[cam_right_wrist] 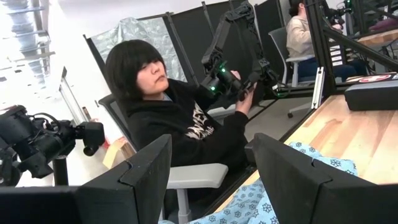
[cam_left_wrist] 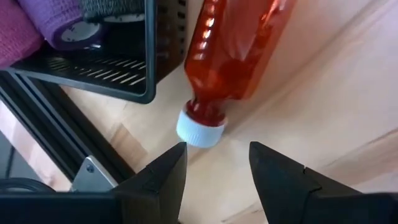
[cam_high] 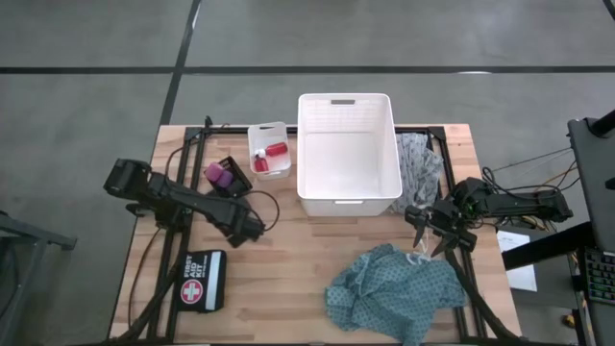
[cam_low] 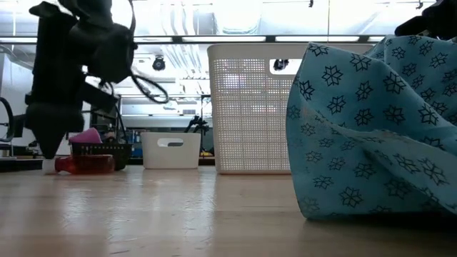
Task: Pick & Place Medicine items
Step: Put the red pill bottle into the white bin
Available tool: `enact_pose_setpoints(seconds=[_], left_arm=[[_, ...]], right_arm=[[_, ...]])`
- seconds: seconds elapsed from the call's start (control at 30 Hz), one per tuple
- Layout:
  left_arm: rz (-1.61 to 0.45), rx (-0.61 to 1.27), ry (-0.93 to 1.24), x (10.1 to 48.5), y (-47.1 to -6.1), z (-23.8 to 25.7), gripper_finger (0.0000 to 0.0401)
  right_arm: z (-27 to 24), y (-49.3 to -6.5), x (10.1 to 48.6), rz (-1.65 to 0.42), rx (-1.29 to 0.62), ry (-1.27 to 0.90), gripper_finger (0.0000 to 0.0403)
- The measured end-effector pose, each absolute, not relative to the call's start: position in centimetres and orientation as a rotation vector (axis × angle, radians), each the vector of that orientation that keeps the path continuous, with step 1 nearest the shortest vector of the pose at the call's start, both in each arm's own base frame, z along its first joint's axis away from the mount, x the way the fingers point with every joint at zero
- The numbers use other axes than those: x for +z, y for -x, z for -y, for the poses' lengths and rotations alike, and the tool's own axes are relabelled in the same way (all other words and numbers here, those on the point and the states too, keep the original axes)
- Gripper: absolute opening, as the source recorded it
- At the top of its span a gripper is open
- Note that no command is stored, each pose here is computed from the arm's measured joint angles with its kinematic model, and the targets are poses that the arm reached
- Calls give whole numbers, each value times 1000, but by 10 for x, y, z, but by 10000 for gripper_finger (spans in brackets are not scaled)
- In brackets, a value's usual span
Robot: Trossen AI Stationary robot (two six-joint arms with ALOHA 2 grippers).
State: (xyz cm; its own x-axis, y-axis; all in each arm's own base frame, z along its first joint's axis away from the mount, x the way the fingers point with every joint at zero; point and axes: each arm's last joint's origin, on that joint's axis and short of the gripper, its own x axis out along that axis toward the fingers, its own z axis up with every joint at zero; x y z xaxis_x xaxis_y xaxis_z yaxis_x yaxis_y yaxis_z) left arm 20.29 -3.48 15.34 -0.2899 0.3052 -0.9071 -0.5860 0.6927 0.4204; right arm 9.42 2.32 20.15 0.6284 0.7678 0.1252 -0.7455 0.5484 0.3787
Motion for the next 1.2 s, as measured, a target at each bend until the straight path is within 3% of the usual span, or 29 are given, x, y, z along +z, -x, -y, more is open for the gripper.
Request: enact_pose_setpoints(seconds=[1.0,1.2], left_arm=[[-1690,769,142,140,-196,31,180],[-1730,729,131,138,-193,31,197]], right_arm=[[-23,-94,202,-57,897,-421,224],[-23,-94,202,-58,897,-421,224]])
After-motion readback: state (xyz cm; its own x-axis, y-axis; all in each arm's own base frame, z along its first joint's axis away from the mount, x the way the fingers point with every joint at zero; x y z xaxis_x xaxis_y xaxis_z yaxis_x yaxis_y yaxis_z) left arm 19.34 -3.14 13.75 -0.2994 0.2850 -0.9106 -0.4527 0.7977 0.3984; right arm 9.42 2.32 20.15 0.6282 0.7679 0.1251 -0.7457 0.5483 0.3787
